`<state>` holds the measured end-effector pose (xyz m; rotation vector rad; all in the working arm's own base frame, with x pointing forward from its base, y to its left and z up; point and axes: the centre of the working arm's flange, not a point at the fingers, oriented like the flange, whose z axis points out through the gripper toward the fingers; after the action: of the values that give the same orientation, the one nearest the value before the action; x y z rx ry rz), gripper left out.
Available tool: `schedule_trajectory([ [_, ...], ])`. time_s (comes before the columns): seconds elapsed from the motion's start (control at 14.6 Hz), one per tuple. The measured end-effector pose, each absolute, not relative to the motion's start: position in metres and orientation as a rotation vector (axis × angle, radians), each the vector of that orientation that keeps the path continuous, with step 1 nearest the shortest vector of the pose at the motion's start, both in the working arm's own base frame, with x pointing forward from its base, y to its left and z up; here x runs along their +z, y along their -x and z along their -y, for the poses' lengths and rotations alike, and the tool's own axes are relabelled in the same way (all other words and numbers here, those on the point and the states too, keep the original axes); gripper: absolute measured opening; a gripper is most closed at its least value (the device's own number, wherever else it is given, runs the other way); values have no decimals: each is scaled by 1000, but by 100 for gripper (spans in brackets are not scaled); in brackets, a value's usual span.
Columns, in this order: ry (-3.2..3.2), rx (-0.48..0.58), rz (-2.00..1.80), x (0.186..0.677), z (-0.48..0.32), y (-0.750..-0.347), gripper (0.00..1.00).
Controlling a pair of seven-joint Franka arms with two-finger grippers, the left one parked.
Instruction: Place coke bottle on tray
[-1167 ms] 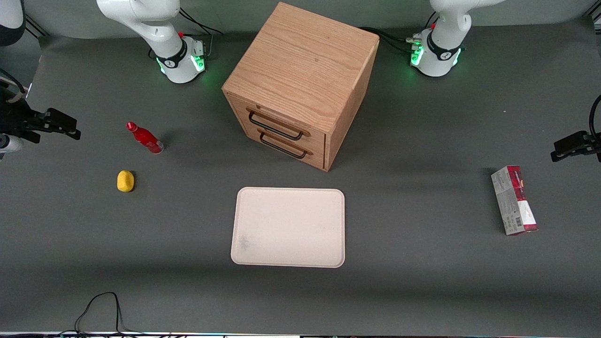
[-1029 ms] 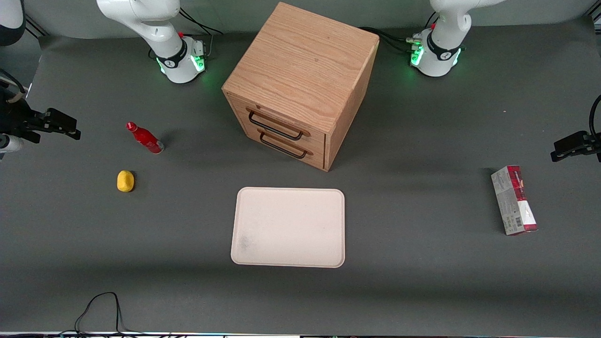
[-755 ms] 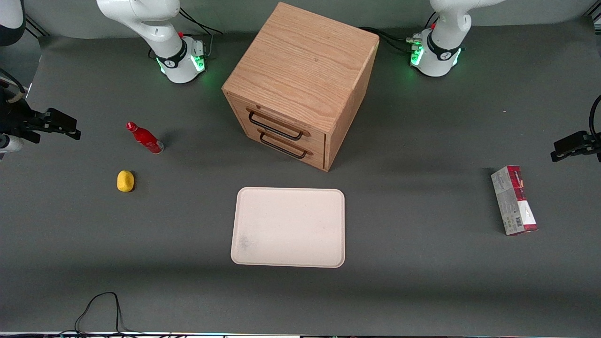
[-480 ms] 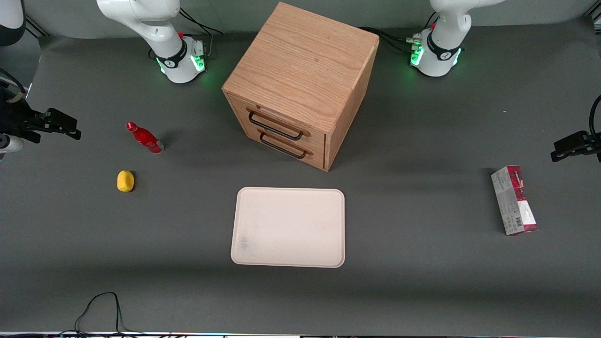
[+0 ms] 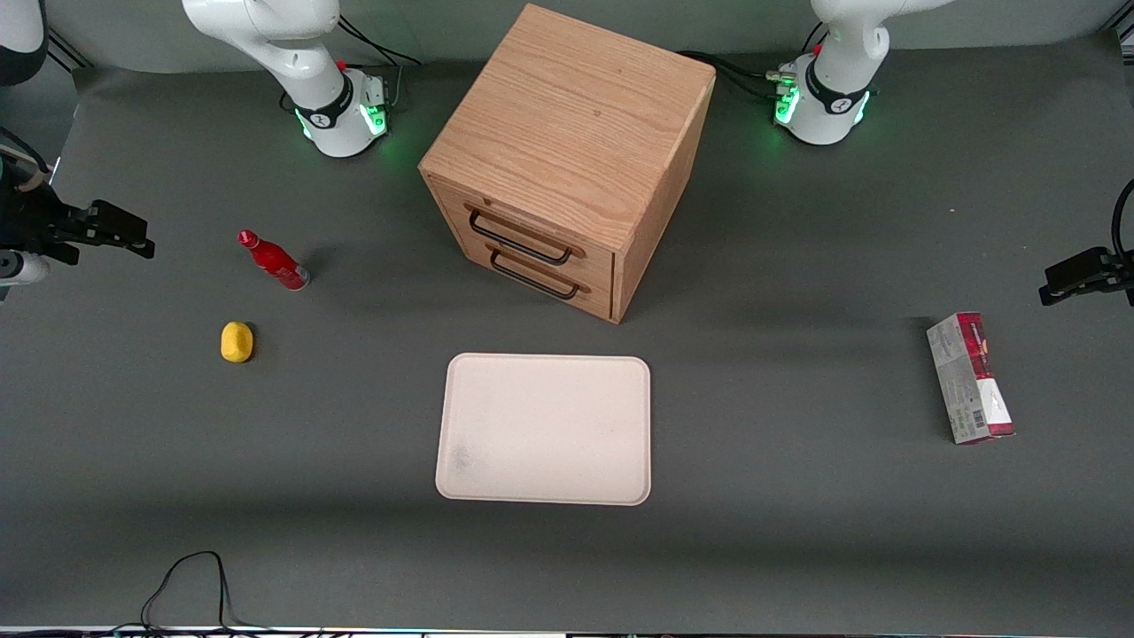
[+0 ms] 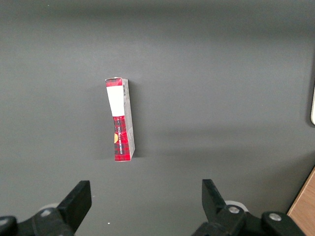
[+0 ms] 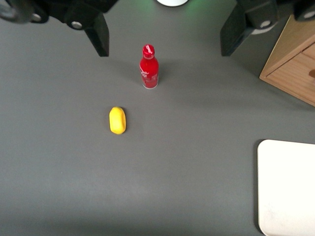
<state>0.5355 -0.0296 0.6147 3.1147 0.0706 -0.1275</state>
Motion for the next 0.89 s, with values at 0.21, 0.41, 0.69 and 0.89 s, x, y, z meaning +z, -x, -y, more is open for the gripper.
schedule_trajectory([
  [0.21, -3120, -119, -34, 636, 41, -509, 100],
  [0.41, -3129, -93, -13, 647, 47, -466, 100],
  [0.69, -3145, -62, 1, 628, 55, -420, 100],
  [0.89, -3158, -31, 0, 605, 61, -394, 100],
])
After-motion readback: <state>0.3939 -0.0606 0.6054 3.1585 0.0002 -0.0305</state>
